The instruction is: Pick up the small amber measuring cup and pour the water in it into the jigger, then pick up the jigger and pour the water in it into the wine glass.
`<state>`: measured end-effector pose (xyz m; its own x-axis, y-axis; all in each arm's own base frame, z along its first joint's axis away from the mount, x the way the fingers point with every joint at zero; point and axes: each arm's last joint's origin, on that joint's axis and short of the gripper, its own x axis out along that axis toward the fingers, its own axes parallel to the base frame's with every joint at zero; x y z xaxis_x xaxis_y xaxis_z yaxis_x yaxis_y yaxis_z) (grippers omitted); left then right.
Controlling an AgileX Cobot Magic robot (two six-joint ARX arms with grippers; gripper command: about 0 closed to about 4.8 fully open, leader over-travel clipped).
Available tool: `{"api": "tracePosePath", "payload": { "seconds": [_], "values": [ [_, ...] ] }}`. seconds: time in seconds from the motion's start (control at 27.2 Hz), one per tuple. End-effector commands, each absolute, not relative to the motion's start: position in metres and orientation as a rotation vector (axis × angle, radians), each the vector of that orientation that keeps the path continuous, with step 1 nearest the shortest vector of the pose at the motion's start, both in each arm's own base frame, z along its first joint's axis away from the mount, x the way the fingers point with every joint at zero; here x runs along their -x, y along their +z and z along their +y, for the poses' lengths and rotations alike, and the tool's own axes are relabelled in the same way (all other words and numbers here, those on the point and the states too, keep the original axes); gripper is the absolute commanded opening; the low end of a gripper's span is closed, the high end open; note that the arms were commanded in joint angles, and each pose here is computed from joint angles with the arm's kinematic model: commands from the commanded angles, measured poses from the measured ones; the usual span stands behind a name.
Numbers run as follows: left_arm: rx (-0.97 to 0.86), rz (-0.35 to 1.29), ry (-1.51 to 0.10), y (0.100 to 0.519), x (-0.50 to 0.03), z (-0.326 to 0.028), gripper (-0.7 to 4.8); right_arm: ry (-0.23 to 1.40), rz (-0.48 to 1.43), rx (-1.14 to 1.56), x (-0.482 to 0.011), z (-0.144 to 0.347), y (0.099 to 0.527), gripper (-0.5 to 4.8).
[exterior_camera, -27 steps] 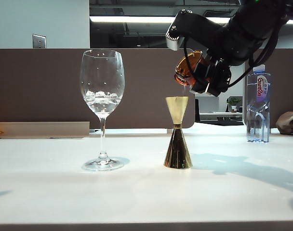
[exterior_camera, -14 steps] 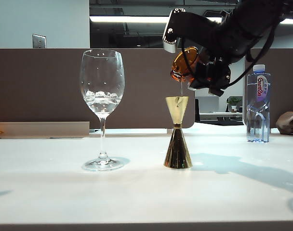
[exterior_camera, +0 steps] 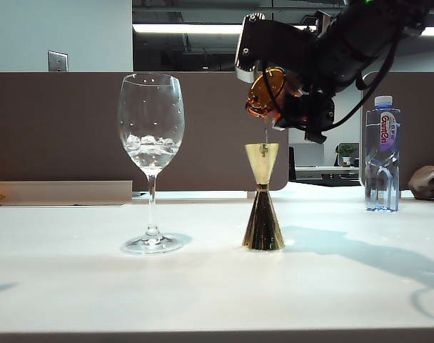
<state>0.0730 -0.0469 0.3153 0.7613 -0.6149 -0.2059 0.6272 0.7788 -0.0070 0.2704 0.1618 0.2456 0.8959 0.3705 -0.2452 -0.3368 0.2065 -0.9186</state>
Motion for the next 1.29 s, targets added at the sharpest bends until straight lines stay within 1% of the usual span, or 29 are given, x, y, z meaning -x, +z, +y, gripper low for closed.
{"api": "tracePosePath", "payload": {
  "seconds": [0.04,0.85,1.21,1.29],
  "values": [
    [-0.064,0.187,-0.680,0.3172,-0.0731,-0.0471,-0.02,0.468,-0.073,1.278,-0.2739,0.1645,0.2511,-0.01],
    [-0.064,0.187,-0.680,0.3172,-0.0731,-0.0471,-0.02,0.460,-0.153,1.523,-0.2800,0.1685,0.2562,-0.01],
    [-0.064,0.187,-0.680,0.3172,-0.0731,-0.0471,-0.02,0.470,-0.173,1.530,-0.2799,0.1690,0.2568,-0.01],
    [-0.064,0.187,-0.680,0.3172,-0.0731,-0.0471,-0.01,0.467,-0.158,1.482,-0.2799,0.1689,0.2569,-0.01]
  ]
}}
